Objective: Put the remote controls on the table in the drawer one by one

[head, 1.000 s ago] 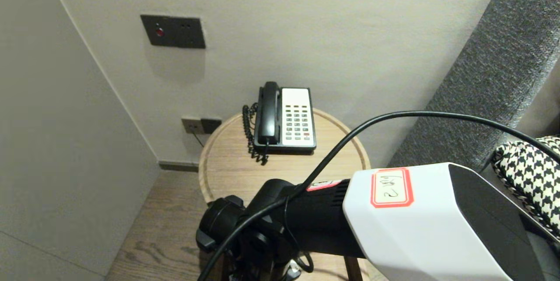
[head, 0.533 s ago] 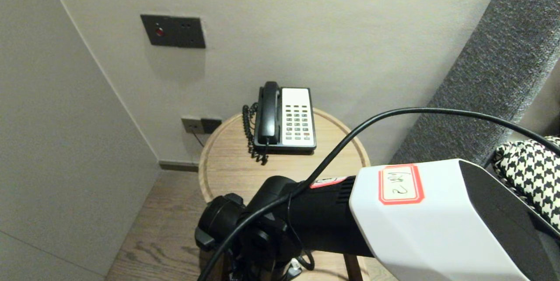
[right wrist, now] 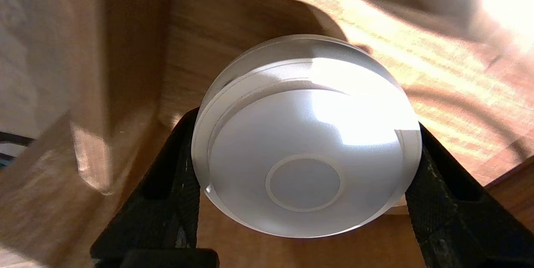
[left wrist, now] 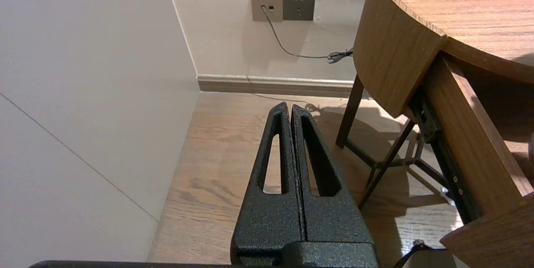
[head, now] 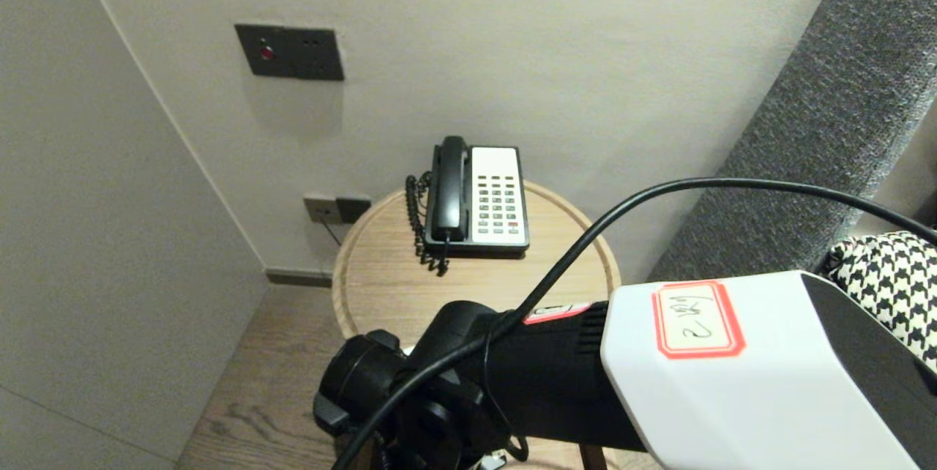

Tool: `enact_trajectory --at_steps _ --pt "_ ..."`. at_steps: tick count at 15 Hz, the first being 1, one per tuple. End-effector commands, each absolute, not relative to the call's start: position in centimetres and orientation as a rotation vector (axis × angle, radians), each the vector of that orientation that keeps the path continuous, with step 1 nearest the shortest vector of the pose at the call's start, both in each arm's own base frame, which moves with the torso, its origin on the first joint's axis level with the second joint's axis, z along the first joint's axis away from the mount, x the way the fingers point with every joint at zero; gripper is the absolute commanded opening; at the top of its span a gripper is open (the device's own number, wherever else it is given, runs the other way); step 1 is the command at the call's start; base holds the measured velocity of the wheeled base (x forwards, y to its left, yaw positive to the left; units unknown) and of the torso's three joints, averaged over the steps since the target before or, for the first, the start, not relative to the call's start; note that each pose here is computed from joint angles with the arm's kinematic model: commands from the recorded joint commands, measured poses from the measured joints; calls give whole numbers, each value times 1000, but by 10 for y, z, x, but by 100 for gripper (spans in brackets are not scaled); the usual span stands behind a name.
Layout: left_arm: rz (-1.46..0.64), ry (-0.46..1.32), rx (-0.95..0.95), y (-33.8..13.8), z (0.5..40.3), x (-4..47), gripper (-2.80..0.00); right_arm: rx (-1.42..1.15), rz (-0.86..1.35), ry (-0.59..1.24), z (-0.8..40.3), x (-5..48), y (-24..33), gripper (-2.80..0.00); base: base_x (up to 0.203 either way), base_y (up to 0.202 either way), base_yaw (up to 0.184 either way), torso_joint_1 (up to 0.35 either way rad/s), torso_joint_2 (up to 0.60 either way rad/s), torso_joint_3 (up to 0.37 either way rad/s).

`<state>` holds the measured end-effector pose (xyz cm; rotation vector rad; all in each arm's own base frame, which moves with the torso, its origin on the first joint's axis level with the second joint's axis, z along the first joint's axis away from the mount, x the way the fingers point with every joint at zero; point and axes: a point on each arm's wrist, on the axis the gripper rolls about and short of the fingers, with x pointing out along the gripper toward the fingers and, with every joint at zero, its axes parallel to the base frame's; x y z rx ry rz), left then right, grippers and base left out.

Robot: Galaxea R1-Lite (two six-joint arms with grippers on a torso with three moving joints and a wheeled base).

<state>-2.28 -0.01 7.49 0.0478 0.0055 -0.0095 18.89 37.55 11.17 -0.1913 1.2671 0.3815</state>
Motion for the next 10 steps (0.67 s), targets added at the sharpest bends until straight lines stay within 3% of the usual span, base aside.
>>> enact_trajectory --at_steps 1,10 --pt "-9 6 48 0 75 -23 -280 -165 370 1240 114 186 379 -280 0 0 0 0 0 0" --pt "-9 6 48 0 75 -23 -280 -129 279 1232 101 178 373 -280 0 0 0 0 0 0"
